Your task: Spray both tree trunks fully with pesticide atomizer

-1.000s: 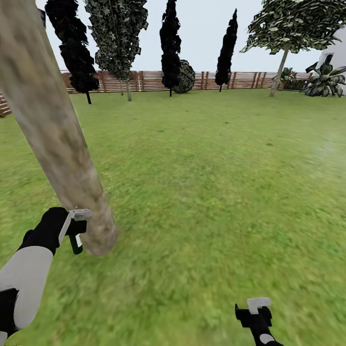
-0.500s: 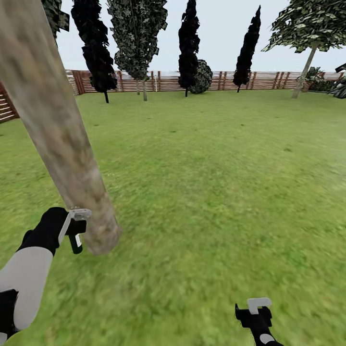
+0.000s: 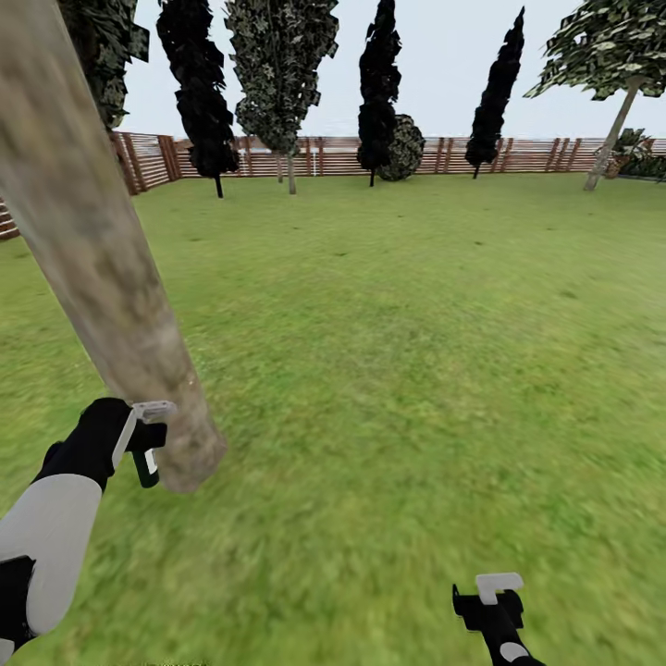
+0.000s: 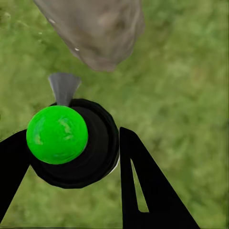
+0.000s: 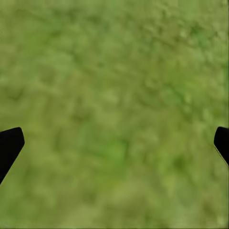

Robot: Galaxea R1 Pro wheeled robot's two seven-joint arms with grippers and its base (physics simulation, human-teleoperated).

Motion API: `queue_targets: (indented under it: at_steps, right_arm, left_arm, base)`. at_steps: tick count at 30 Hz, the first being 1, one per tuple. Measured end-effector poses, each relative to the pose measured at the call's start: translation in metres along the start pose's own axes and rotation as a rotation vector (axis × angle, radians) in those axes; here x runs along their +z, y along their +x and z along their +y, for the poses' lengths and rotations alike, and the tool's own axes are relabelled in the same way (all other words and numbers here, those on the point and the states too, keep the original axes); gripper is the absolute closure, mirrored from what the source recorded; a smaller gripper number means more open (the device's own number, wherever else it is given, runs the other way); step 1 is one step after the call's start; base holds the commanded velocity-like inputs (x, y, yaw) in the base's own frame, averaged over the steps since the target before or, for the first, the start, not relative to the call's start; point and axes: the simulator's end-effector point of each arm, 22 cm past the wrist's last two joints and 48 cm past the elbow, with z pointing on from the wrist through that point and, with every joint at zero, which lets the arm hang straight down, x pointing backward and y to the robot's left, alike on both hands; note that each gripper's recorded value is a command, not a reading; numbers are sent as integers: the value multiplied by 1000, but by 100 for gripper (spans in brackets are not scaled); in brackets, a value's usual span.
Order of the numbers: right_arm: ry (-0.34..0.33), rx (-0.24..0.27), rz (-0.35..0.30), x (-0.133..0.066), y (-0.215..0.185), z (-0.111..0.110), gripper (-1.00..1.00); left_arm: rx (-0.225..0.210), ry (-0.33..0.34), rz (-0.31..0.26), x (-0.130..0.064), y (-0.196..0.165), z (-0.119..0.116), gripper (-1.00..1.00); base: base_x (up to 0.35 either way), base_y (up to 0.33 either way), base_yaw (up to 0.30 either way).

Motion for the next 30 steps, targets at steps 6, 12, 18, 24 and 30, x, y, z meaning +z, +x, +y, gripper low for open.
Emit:
queue_targets:
  at_steps: [6,12,18,24,30]
  right_arm:
    - [-1,0,0,0,0,1,-100]
    - [-1,0,0,0,0,1,-100]
    - [-1,1,0,0,0,1,-100]
    - [-1,0,0,0,0,1,-100]
    - [-2,0,0,0,0,1,-100]
  left_arm:
    - [0,0,-1,0,-1,0,100]
    - [0,0,-1,0,-1,0,100]
    - [1,-1,-2,0,-1,0,100]
    - [1,-1,-2,-1,-1,0,100]
    - [2,-5,2,0,2,2,100]
  base:
    - [93,-264,276]
    - [99,-264,261]
    - [173,-243,27]
    - [203,-227,0]
    - [203,-227,187]
